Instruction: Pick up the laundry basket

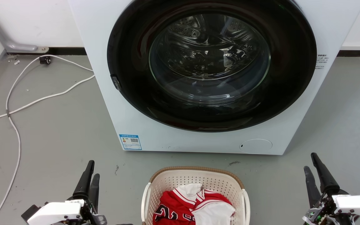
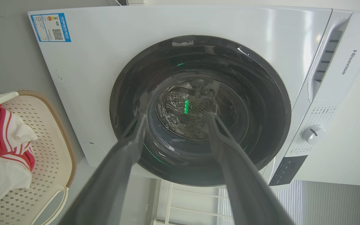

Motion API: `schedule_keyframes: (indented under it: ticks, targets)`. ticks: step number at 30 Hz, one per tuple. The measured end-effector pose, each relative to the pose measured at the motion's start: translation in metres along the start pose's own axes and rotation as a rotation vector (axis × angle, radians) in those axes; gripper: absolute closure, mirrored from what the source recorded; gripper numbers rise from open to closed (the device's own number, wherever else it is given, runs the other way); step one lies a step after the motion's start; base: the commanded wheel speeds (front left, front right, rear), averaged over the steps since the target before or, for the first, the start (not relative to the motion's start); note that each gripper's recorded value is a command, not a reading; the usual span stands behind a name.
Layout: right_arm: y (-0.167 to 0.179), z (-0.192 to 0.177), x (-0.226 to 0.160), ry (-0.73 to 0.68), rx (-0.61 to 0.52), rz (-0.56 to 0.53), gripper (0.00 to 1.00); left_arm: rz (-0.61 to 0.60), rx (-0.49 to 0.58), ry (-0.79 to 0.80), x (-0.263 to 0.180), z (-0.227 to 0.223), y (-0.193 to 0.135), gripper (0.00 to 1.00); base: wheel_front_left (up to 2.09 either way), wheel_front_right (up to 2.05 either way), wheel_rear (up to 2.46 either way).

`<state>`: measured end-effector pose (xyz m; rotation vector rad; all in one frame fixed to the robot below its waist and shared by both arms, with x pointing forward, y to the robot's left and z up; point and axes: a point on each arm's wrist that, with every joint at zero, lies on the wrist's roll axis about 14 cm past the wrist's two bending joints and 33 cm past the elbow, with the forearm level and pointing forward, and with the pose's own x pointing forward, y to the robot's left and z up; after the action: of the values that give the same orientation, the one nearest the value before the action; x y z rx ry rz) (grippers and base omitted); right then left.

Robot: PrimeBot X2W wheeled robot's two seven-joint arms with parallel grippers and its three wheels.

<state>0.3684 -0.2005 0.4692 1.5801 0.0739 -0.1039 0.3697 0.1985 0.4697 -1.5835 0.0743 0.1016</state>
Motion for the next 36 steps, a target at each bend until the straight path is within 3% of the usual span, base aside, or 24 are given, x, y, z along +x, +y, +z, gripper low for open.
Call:
schedule_keyframes:
  ticks: [9, 17, 28, 36]
  targets:
    - [0.004, 0.008, 0.0, -0.045, -0.047, 0.011, 0.0, -0.018, 0.051, -0.032, 0.001, 0.004, -0.006, 0.0, 0.0, 0.0, 0.0]
    - [0.004, 0.021, -0.002, -0.094, -0.207, 0.002, 0.0, 0.01, 0.166, -0.11, -0.001, 0.025, -0.006, 0.0, 0.0, 0.0, 0.0]
    - [0.045, 0.021, 0.003, -0.125, -0.549, 0.11, 0.0, -0.015, 0.346, -0.183, 0.001, 0.039, -0.032, 0.0, 0.0, 0.0, 0.0]
    - [0.077, 0.007, 0.003, -0.134, -0.782, 0.214, 0.0, -0.073, 0.577, -0.202, 0.004, 0.027, -0.064, 0.0, 0.0, 0.0, 0.0]
